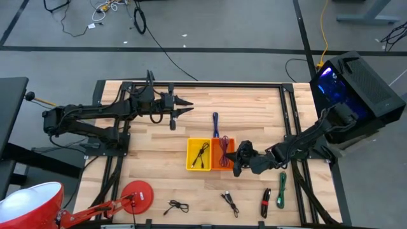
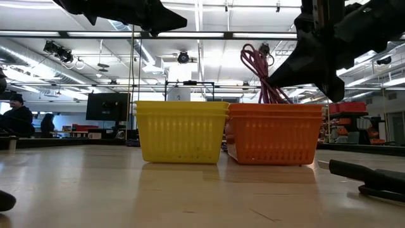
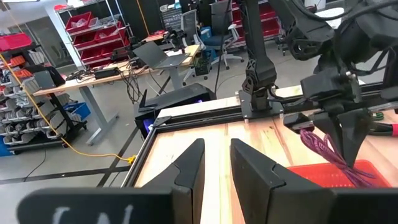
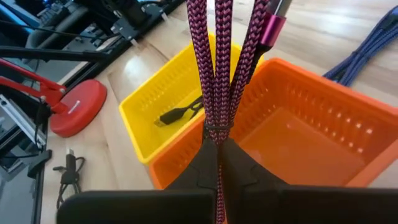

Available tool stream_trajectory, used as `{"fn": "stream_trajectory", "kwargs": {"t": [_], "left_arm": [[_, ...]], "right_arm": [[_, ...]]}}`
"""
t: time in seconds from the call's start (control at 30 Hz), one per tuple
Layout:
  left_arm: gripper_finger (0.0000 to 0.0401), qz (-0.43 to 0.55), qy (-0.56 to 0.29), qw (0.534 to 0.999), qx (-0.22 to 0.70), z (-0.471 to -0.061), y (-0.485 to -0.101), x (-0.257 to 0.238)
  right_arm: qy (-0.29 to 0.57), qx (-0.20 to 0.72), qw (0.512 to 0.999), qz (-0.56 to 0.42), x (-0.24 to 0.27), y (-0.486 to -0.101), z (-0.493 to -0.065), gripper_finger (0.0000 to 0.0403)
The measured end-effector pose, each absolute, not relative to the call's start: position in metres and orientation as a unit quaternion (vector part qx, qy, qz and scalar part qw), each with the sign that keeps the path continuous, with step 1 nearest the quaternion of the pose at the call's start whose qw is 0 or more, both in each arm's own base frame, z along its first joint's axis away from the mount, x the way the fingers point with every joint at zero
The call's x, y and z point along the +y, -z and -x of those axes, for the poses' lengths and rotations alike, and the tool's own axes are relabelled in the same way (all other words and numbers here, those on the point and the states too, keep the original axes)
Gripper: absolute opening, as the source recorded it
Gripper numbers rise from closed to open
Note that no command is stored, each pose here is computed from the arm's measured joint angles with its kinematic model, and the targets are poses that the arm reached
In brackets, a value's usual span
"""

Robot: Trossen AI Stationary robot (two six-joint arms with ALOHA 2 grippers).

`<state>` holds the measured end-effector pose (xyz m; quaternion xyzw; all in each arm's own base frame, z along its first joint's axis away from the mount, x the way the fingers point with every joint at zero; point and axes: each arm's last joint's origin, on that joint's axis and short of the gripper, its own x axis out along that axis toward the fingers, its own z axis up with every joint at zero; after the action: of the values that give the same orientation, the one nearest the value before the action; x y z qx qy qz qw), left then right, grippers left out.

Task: Pick & Place USB Port
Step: Put the red patterned charger cable into the orange bin

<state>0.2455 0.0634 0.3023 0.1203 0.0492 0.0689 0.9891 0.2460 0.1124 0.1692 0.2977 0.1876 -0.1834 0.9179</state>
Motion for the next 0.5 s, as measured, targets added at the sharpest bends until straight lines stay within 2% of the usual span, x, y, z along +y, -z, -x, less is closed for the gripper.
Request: {"fn": "stream_trajectory", "kwargs": {"t": [0.23,0.5], "left_arm": [[0.0083,-0.120,-0.069,0.989,0.049,-0.2456,-0.3022,0.0635],[0.0083,-0.120,-0.069,0.989,0.050,-0.2456,-0.3021,0.0635]], "right_arm": [[0.182,0.194,0.916,-0.299,0.1118,-0.1664,-0.2474,0.0001],[0.172,0.199,0.917,-0.300,0.1125,-0.1666,-0.2477,0.0041]]}}
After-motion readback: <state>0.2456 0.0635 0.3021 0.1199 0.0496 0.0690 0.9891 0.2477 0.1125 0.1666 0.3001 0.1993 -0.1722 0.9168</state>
